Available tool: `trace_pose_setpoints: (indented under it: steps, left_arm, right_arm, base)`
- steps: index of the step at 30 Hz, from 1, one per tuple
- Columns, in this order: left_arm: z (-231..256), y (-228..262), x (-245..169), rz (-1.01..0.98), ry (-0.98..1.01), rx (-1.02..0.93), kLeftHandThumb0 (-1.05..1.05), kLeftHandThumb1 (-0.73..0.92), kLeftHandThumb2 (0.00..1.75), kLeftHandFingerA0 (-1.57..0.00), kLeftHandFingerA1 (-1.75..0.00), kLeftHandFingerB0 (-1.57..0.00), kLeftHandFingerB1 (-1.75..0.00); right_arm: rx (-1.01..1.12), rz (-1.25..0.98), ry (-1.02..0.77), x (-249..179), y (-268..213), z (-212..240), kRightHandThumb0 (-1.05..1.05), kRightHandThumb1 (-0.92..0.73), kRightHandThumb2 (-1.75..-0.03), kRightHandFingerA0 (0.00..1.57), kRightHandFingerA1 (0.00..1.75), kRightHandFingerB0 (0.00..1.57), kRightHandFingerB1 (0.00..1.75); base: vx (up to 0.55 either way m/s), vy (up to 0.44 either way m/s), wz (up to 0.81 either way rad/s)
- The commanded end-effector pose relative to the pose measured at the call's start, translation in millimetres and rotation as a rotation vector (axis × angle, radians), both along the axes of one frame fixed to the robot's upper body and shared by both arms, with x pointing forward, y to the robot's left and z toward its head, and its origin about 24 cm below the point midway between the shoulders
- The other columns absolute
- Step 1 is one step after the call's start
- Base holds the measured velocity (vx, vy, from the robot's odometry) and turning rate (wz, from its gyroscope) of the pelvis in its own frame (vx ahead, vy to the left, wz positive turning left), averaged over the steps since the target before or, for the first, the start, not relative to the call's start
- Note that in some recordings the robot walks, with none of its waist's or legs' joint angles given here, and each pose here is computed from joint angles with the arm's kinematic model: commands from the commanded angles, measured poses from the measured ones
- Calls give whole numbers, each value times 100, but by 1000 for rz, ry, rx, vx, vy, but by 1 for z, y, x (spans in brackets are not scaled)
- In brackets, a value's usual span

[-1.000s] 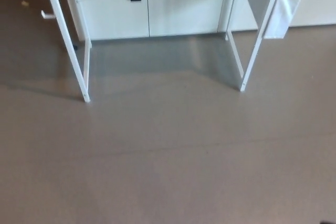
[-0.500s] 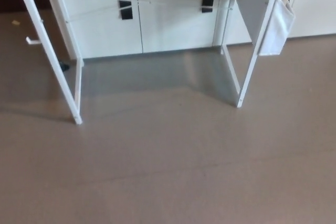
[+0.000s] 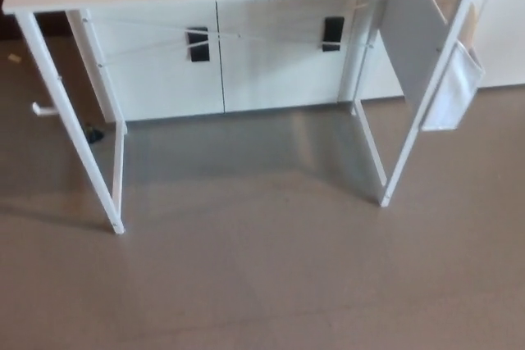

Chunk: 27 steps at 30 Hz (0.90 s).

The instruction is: The robot walks towards a desk on which a shovel is kept on the left hand side and a container is kept on the right hand side. The robot picks up the shovel using its left hand and places it in the container.

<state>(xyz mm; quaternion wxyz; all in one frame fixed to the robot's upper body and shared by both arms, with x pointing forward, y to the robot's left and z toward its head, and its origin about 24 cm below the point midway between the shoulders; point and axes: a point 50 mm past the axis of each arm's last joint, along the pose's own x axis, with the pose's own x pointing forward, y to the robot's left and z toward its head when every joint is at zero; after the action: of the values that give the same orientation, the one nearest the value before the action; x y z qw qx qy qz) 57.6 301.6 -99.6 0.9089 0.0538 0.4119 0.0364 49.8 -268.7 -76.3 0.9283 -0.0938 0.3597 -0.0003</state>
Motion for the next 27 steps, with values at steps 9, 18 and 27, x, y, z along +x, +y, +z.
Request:
trace_pose_setpoints:
  steps: [9, 18, 27]
  left_arm:
    - [6, 0, 10, -83, -55, 72, -42, 50, 75, -47, -52, -35, -44]
    - [5, -1, 9, -79, -51, 72, -33, 62, 59, -53, -43, -41, -34]
    - [5, 0, 10, -78, -52, 76, -35, 62, 58, -55, -42, -42, -34]
  right_arm:
    - [-68, 77, -47, 11, -4, 7, -27, -52, -55, 79, 61, 40, 46]
    - [-78, 134, -45, 13, 0, 13, -27, -51, -54, 77, 59, 46, 50]
    - [-93, 153, -47, 14, 3, 17, -27, -54, -54, 77, 58, 46, 49]
  base:
    - [308, -49, 10]
    - [341, 223, -30]
    - [173, 14, 7]
